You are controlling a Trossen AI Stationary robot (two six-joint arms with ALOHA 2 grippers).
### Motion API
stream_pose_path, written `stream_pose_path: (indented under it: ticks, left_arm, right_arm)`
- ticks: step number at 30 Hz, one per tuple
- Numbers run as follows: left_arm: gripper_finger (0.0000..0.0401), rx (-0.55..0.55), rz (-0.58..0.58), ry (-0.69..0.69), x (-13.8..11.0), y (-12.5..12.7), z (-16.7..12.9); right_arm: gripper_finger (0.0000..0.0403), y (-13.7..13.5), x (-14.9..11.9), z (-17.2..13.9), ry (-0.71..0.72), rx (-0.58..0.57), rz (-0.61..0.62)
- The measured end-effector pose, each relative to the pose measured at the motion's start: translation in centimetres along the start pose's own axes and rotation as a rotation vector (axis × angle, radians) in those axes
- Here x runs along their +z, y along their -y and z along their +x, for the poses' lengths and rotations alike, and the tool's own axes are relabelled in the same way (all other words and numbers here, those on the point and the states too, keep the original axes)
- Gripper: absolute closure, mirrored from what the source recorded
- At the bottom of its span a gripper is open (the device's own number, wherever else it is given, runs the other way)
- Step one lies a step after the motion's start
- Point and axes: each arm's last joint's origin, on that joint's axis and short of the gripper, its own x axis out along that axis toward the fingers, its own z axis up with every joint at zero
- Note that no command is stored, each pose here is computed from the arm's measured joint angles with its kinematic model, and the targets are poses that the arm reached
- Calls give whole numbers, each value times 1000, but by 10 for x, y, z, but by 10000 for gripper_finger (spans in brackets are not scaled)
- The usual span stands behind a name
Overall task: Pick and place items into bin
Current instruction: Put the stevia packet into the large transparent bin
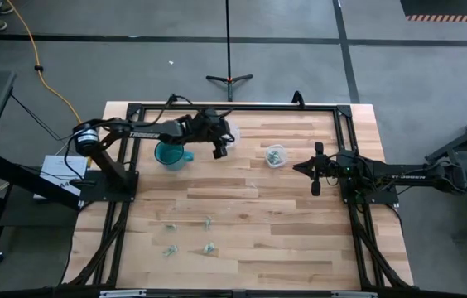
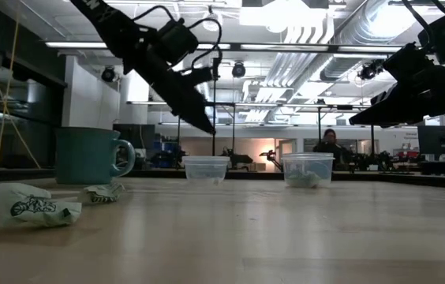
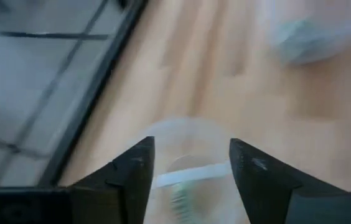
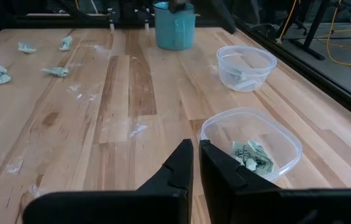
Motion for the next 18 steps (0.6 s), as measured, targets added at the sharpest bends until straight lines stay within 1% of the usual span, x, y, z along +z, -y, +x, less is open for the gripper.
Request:
stream_pose_path:
  ticks: [2,5,8,10,14,16,18]
  left_arm:
    - [150,-128,-32,22,5,14,-8]
    - [150,-315,-43,37,13,44,-23]
    - [161,-407,-98,-15,16,79,-42]
    - [170,-437,-148,-71,15,103,-53]
    - [187,-463,-301,-202,6,149,-72]
    - [194,-470,-392,-260,1,171,-78]
    - [201,-453,-455,-318,-7,189,-84]
  right_arm:
    - [384,0,0,0,-3,0,0]
    - [384,0,-1,0,-8,-2,1]
    - [382,0,-1,0,-10,-3,2]
    - [383,0,-1,0,-12,-3,2]
    - [386,0,-2,0,-17,-3,1]
    - [386,0,-2,0,-20,-3,1]
    - [386,0,-2,0,-22,-3,1]
